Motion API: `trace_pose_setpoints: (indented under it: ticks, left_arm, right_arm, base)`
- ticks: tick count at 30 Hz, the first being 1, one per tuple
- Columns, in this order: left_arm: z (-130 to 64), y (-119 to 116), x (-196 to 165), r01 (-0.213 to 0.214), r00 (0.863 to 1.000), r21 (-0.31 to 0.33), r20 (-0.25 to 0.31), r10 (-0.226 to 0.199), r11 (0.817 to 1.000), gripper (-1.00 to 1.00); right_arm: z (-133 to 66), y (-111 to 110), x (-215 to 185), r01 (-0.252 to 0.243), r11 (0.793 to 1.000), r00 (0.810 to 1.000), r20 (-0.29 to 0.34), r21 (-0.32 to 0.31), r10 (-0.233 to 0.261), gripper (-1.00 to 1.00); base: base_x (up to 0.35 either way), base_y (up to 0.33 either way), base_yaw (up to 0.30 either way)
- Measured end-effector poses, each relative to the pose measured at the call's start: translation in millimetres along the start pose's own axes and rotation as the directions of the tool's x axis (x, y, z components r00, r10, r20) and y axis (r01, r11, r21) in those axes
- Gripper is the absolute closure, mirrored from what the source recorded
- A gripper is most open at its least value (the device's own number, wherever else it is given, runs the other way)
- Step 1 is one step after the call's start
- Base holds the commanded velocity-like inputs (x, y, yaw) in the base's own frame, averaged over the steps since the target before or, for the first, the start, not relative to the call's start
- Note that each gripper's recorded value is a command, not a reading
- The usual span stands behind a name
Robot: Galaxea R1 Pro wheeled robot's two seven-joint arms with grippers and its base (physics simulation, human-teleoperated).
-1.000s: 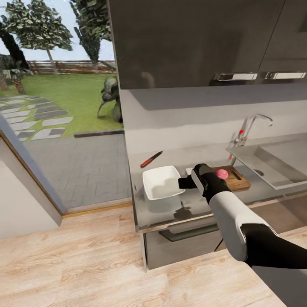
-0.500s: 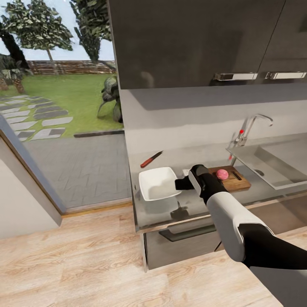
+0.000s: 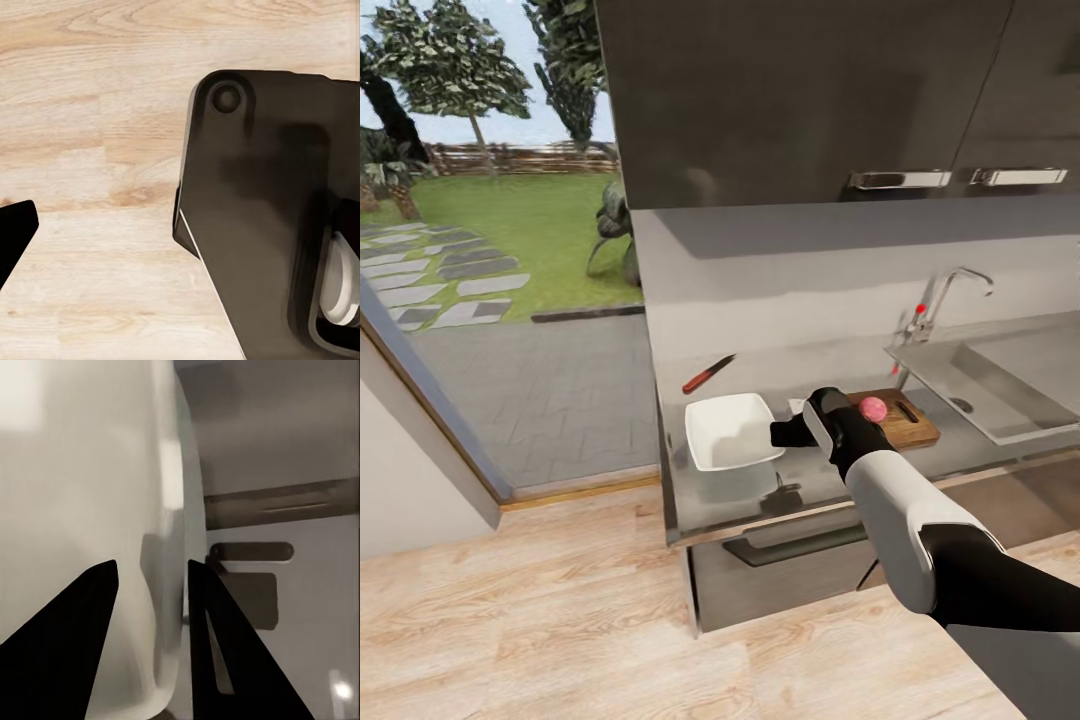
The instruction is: In the kitchen, take the Vidalia onion out of the sink, dice it on the chopping board with the paring knife, put the diced onion into the bowl on the countertop, then place both the paring knife and the chopping board into the sink.
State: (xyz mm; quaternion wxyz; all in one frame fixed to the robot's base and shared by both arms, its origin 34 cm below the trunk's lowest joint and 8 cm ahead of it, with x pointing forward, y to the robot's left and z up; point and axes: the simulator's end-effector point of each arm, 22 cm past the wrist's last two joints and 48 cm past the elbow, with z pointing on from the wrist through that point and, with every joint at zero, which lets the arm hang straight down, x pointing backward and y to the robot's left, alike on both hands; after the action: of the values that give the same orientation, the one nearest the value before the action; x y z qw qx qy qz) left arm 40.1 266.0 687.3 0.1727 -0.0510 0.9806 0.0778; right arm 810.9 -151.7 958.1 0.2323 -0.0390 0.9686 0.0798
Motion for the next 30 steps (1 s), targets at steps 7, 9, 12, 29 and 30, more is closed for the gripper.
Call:
trace_pose_setpoints:
  ticks: [7,9,12,29,30]
  left_arm:
    - [0.0,0.0,-0.1,0.000,1.000,0.000,0.000,0.000,1.000,-1.00]
    - [0.0,-0.3,-0.1,0.000,1.000,0.000,0.000,0.000,1.000,-1.00]
    - [0.0,-0.2,-0.1,0.000,1.000,0.000,0.001,0.000,1.000,-1.00]
    - [-0.1,-0.2,0.2,0.000,1.000,0.000,-0.002,0.000,1.000,-1.00]
    - [-0.1,-0.2,0.2,0.001,1.000,0.000,-0.002,-0.001,1.000,-1.00]
  right_arm:
    - [0.0,0.1,0.0,0.000,1.000,1.000,0.000,0.000,0.000,1.00]
    - [-0.1,0.1,-0.1,0.002,1.000,1.000,0.000,0.000,-0.002,1.00]
    - [-0.4,0.4,-0.4,0.005,1.000,1.000,0.001,0.003,-0.005,1.00]
    - [0.7,-4.5,0.9,0.027,0.999,1.000,-0.004,0.030,-0.027,-1.00]
    - [0.7,-4.3,0.9,0.028,0.999,1.000,-0.004,0.030,-0.027,-1.00]
  base:
    - [0.000,-0.016,0.000]
    - [0.000,-0.001,0.000]
    - [0.000,0.000,0.000]
    - [0.000,0.000,0.000]
    - [0.000,0.000,0.000]
